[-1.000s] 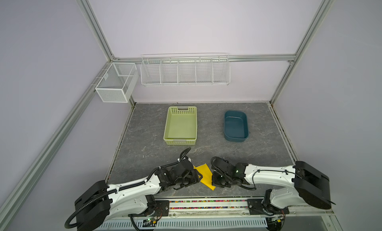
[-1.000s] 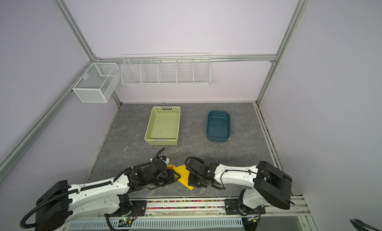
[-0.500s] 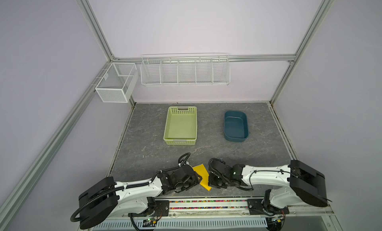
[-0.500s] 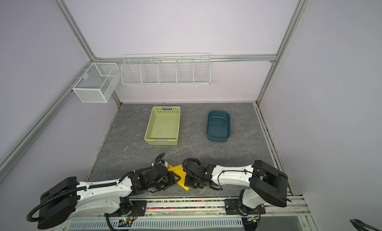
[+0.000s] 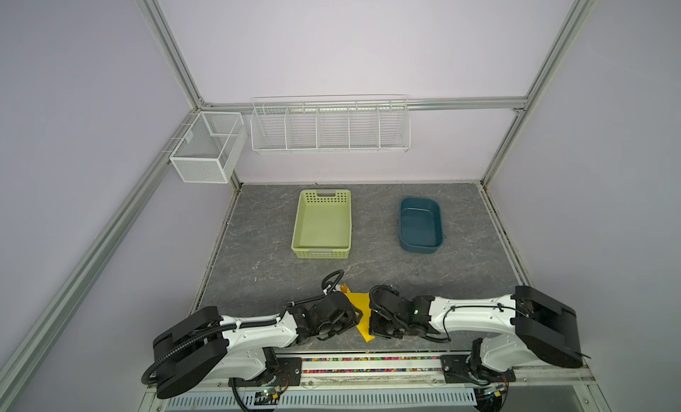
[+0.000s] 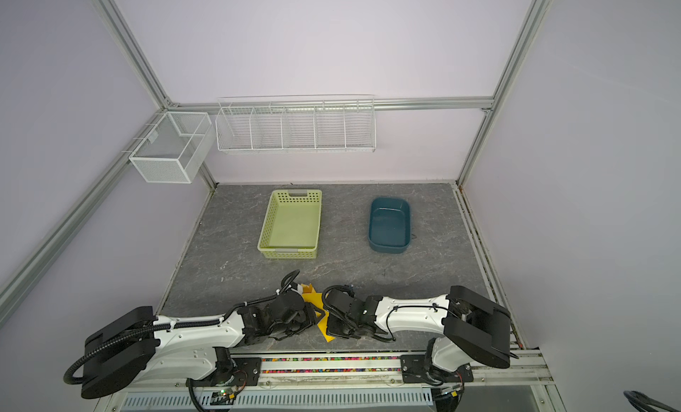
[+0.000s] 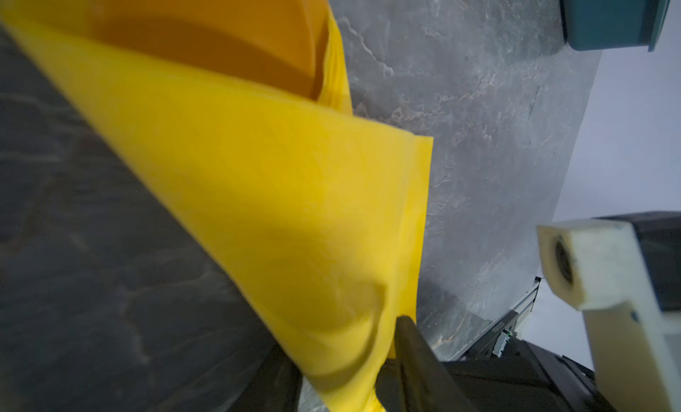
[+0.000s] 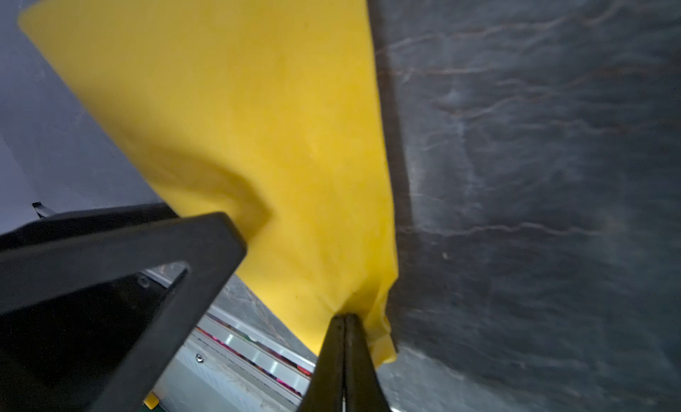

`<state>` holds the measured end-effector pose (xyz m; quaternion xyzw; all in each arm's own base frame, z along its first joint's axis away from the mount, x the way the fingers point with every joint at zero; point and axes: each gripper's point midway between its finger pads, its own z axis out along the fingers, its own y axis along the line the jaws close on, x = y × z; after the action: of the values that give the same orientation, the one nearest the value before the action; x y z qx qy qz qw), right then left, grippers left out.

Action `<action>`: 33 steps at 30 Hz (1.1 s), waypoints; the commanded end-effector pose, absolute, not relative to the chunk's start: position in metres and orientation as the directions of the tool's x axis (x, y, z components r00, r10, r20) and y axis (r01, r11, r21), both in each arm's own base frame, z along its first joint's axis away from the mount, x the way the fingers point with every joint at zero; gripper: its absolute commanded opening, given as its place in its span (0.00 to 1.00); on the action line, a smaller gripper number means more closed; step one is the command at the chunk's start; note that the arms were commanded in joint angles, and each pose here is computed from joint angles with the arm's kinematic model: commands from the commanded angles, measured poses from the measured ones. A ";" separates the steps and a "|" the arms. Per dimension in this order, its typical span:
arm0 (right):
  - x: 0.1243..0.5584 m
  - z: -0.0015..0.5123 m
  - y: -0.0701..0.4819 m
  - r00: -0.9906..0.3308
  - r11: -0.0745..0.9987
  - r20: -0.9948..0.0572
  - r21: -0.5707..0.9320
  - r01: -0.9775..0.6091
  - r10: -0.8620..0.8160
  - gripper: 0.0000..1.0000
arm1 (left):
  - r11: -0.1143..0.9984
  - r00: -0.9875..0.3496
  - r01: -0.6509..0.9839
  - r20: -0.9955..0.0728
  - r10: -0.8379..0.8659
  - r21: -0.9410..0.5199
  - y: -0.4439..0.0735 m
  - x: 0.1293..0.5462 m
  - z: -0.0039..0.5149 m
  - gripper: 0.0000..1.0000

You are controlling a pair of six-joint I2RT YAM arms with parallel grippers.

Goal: Place the utensils on the paper napkin and roll it up

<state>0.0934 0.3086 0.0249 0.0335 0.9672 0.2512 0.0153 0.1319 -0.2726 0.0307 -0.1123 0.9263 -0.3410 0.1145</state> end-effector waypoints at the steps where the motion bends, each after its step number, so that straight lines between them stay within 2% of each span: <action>1: 0.082 0.008 0.289 -0.992 0.906 0.038 0.403 0.127 0.122 0.06 | 0.830 -0.952 -0.122 -0.173 -0.253 -0.544 -0.252 0.134 0.010 0.41; 13: 0.076 0.005 0.291 -0.993 0.901 0.059 0.416 0.120 0.105 0.06 | 0.927 -0.986 -0.035 -0.137 -0.093 -0.373 -0.265 0.139 -0.010 0.40; 21: 0.079 0.009 0.281 -0.994 0.914 0.030 0.389 0.110 0.107 0.07 | 0.945 -0.988 -0.030 -0.132 -0.076 -0.325 -0.263 0.141 -0.014 0.26; 25: 0.084 0.016 0.275 -0.995 0.920 0.004 0.381 0.096 0.102 0.12 | 0.944 -0.986 0.007 -0.162 -0.049 -0.329 -0.266 0.145 -0.009 0.18; 33: 0.098 0.043 0.269 -0.996 0.903 -0.066 0.430 0.029 0.063 0.22 | 0.926 -0.969 0.065 -0.246 -0.031 -0.371 -0.278 0.159 0.015 0.10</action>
<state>0.0948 0.2832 0.0390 0.0248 0.9721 0.2317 0.0271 0.1609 -0.3011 0.0245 -0.0006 0.9614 -0.2456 0.1237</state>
